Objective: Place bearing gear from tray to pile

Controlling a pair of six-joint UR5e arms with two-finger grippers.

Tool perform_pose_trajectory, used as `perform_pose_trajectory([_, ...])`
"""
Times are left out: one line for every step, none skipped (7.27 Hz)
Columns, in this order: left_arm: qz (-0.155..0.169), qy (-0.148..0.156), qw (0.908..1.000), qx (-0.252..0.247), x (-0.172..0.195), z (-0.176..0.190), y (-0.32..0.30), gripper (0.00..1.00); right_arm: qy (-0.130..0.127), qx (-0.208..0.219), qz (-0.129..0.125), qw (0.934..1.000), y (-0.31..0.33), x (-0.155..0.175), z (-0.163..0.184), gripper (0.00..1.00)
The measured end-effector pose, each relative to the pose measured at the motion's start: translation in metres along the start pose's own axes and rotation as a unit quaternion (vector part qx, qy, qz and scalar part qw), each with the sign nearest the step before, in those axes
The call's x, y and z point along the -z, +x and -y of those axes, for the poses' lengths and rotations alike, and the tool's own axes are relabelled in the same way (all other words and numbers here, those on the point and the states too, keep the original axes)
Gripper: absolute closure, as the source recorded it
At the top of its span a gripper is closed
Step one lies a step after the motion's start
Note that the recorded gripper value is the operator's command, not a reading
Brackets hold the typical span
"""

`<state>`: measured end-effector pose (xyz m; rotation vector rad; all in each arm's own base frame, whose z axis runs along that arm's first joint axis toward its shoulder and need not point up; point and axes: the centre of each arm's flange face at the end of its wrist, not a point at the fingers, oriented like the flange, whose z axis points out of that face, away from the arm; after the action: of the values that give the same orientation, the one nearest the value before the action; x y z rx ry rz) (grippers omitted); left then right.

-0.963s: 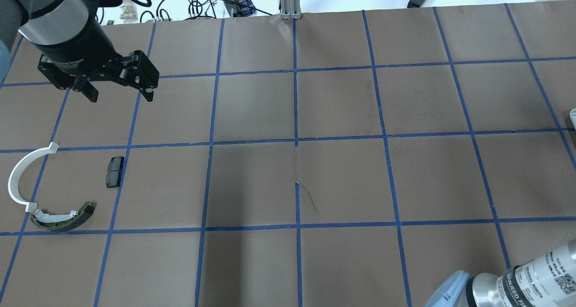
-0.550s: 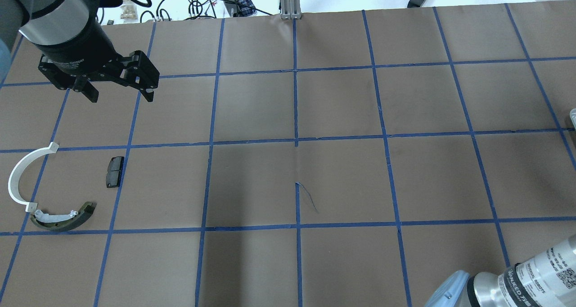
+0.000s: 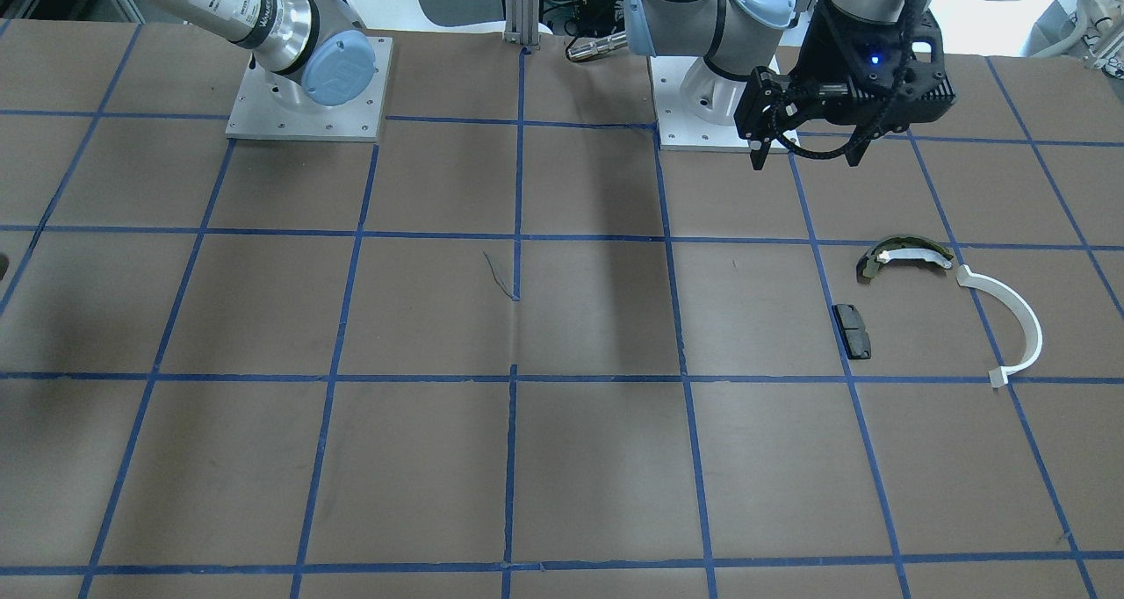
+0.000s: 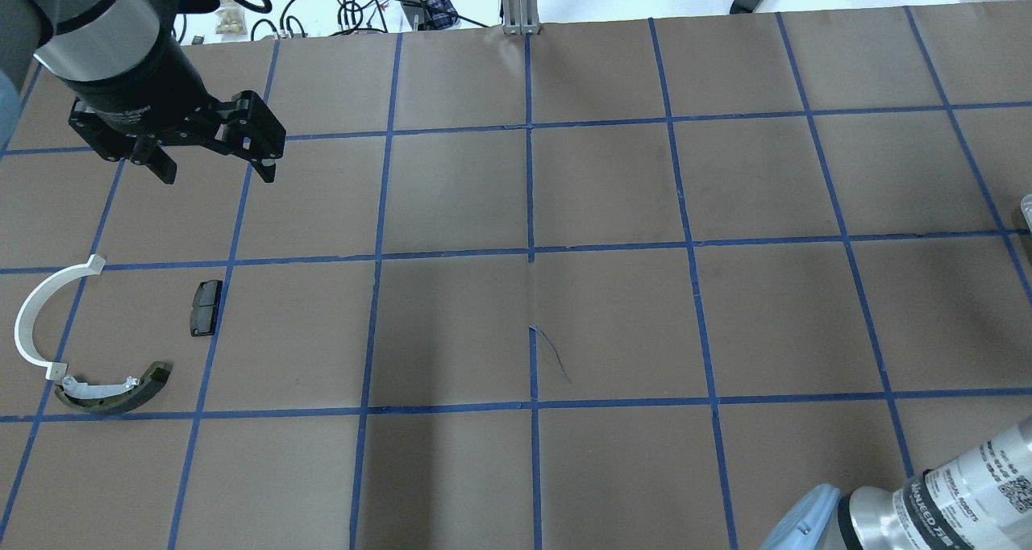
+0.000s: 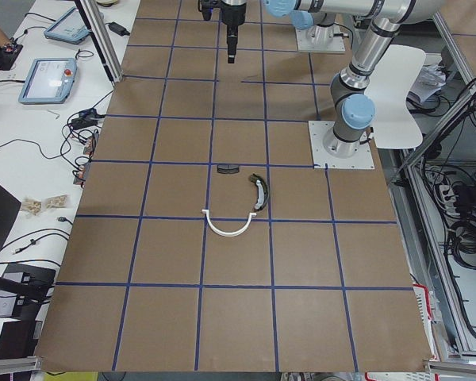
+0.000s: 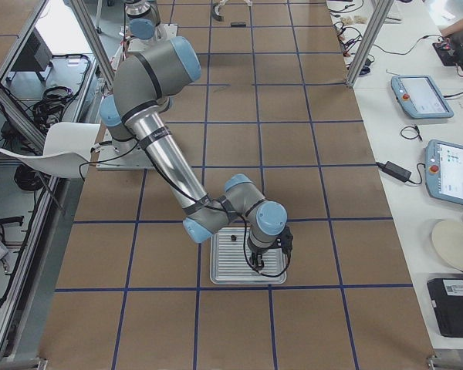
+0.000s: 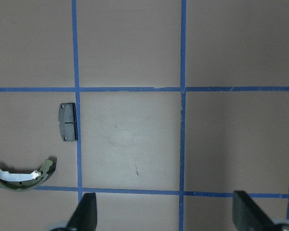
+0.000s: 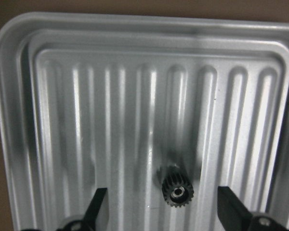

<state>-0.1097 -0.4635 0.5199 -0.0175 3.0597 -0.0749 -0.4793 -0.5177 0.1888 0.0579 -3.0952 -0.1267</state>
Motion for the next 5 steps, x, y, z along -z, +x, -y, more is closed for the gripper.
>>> perform_pose_trajectory([0.000, 0.000, 1.0000, 0.000, 0.0000, 0.0000, 0.0000, 0.00, 0.000, 0.000, 0.000, 1.0000, 0.0002, -0.0004, 0.0002, 0.22])
perform_pose_trajectory([0.000, 0.000, 1.0000, 0.000, 0.0000, 0.0000, 0.0000, 0.00, -0.001, 0.000, 0.000, 1.0000, 0.0002, -0.0013, 0.0001, 0.22])
perform_pose_trajectory([0.000, 0.000, 1.0000, 0.000, 0.0000, 0.0000, 0.0000, 0.00, -0.003, 0.000, 0.000, 1.0000, -0.0001, -0.0024, -0.0003, 0.22])
perform_pose_trajectory([0.000, 0.000, 1.0000, 0.000, 0.0000, 0.0000, 0.0000, 0.00, -0.004, 0.000, 0.000, 1.0000, -0.0003, -0.0036, -0.0005, 0.28])
perform_pose_trajectory([0.000, 0.000, 1.0000, 0.000, 0.0000, 0.0000, -0.0001, 0.00, -0.005, 0.001, 0.000, 1.0000, -0.0003, -0.0042, -0.0008, 0.30])
